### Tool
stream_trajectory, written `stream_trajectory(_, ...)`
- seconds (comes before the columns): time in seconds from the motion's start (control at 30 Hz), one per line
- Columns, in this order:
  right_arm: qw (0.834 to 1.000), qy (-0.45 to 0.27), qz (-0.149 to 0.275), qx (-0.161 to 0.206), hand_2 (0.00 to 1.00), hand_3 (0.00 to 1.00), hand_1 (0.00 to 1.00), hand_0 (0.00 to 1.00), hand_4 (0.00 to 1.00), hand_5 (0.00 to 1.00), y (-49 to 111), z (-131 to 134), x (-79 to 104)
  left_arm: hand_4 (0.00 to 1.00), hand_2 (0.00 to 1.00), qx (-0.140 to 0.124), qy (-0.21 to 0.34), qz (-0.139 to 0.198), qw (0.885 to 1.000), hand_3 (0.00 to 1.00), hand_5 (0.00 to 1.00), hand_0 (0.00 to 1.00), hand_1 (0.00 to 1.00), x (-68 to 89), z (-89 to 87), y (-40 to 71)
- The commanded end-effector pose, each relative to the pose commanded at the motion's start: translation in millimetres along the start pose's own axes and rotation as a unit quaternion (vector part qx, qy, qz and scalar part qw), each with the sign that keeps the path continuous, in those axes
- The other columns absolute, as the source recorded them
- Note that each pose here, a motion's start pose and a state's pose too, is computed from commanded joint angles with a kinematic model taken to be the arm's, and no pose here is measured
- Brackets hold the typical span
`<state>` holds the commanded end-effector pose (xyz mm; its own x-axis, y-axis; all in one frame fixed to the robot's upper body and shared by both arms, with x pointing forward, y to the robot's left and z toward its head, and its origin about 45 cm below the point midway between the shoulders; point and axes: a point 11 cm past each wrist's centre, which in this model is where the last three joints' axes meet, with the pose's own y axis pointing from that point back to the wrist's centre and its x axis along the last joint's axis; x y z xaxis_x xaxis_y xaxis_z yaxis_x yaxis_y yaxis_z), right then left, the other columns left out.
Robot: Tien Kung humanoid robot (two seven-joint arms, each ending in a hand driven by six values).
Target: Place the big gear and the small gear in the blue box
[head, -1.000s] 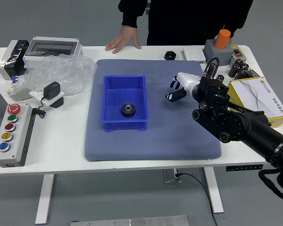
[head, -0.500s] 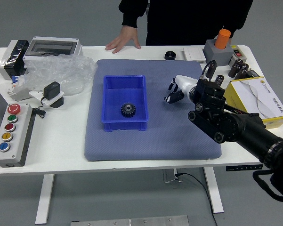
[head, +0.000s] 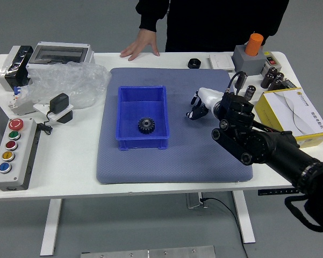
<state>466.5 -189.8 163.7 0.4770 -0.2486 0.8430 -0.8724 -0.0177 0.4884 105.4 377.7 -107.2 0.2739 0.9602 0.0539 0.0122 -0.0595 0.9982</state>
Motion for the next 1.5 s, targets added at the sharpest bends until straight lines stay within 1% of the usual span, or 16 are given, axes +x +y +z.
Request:
stream_trajectory(0.07, 1.000, 0.000, 0.002, -0.001, 0.628, 0.674, 0.530, 0.620, 0.714, 0.286, -0.4, 0, -0.9, 0.627, 0.801, 0.000, 0.000, 0.000, 1.000, 0.834, 0.260, 0.813, 0.795, -0.5, 0.1, -0.1)
stream_trajectory(0.1, 1.000, 0.001, 0.003, -0.002, 0.611, 0.663, 0.519, 0.625, 0.710, 0.286, -0.7, 1, -1.5, 0.628, 0.801, 0.000, -0.001, -0.001, 1.000, 0.834, 0.263, 0.814, 0.796, -0.8, 0.2, -0.2)
stream_trajectory(0.47, 1.000, 0.017, 0.006, -0.013, 0.617, 0.662, 0.518, 0.620, 0.711, 0.293, -2.5, 6, -7.6, 0.628, 0.802, 0.001, -0.003, -0.002, 1.000, 0.834, 0.264, 0.814, 0.795, -2.9, 0.1, -0.7)
stream_trajectory(0.5, 1.000, 0.018, 0.007, -0.014, 0.592, 0.654, 0.506, 0.634, 0.706, 0.291, -2.6, 7, -7.8, 0.628, 0.804, 0.001, -0.003, -0.002, 1.000, 0.834, 0.269, 0.814, 0.796, -2.9, 0.1, -0.7)
stream_trajectory(0.67, 0.999, 0.024, 0.014, -0.016, 0.592, 0.654, 0.506, 0.634, 0.706, 0.291, -2.5, 8, -8.5, 0.628, 0.804, 0.001, -0.004, -0.002, 1.000, 0.834, 0.269, 0.814, 0.796, -2.7, 0.0, -0.7)
stream_trajectory(0.7, 0.999, 0.026, 0.016, -0.016, 0.530, 0.615, 0.483, 0.666, 0.695, 0.193, -2.6, 8, -8.8, 0.628, 0.805, 0.001, -0.004, -0.002, 1.000, 0.836, 0.270, 0.815, 0.796, -2.6, 0.0, -0.6)
stream_trajectory(0.87, 0.999, 0.030, 0.022, -0.016, 0.530, 0.615, 0.483, 0.666, 0.695, 0.193, -2.5, 8, -10.4, 0.628, 0.805, 0.002, -0.004, -0.002, 1.000, 0.836, 0.270, 0.815, 0.796, -2.6, -0.3, -0.7)
stream_trajectory(0.9, 0.999, 0.031, 0.023, -0.016, 0.502, 0.593, 0.477, 0.660, 0.754, 0.130, -2.5, 8, -10.7, 0.628, 0.804, 0.002, -0.005, -0.002, 1.000, 0.836, 0.271, 0.815, 0.797, -2.7, -0.4, -0.7)
stream_trajectory(1.07, 0.999, 0.034, 0.027, -0.015, 0.502, 0.593, 0.477, 0.660, 0.754, 0.130, -2.4, 7, -12.6, 0.628, 0.804, 0.002, -0.004, -0.002, 1.000, 0.836, 0.271, 0.815, 0.797, -3.1, -0.4, -0.8)
stream_trajectory(1.1, 0.999, 0.034, 0.028, -0.014, 0.459, 0.548, 0.441, 0.628, 0.744, 0.060, -2.4, 7, -12.7, 0.628, 0.805, 0.002, -0.005, -0.002, 1.000, 0.837, 0.275, 0.815, 0.797, -3.1, -0.3, -0.8)
stream_trajectory(1.27, 0.999, 0.031, 0.040, -0.012, 0.459, 0.548, 0.441, 0.628, 0.744, 0.060, -2.3, 6, -10.9, 0.628, 0.805, 0.001, -0.004, -0.002, 1.000, 0.837, 0.275, 0.815, 0.797, -2.8, 0.4, -0.6)
stream_trajectory(1.3, 0.999, 0.030, 0.042, -0.011, 0.431, 0.514, 0.404, 0.563, 0.731, 0.081, -2.3, 6, -10.5, 0.628, 0.806, 0.001, -0.004, -0.002, 1.000, 0.837, 0.278, 0.815, 0.796, -2.7, 0.5, -0.6)
stream_trajectory(1.47, 0.998, 0.021, 0.055, -0.009, 0.431, 0.514, 0.404, 0.563, 0.731, 0.081, -2.3, 5, -8.7, 0.628, 0.806, 0.001, -0.004, -0.001, 1.000, 0.837, 0.278, 0.815, 0.796, -2.3, 0.9, -0.4)
stream_trajectory(1.5, 0.998, 0.019, 0.057, -0.009, 0.397, 0.479, 0.370, 0.511, 0.727, 0.119, -2.4, 5, -8.7, 0.628, 0.806, 0.001, -0.004, -0.001, 1.000, 0.838, 0.281, 0.815, 0.797, -2.3, 0.8, -0.4)
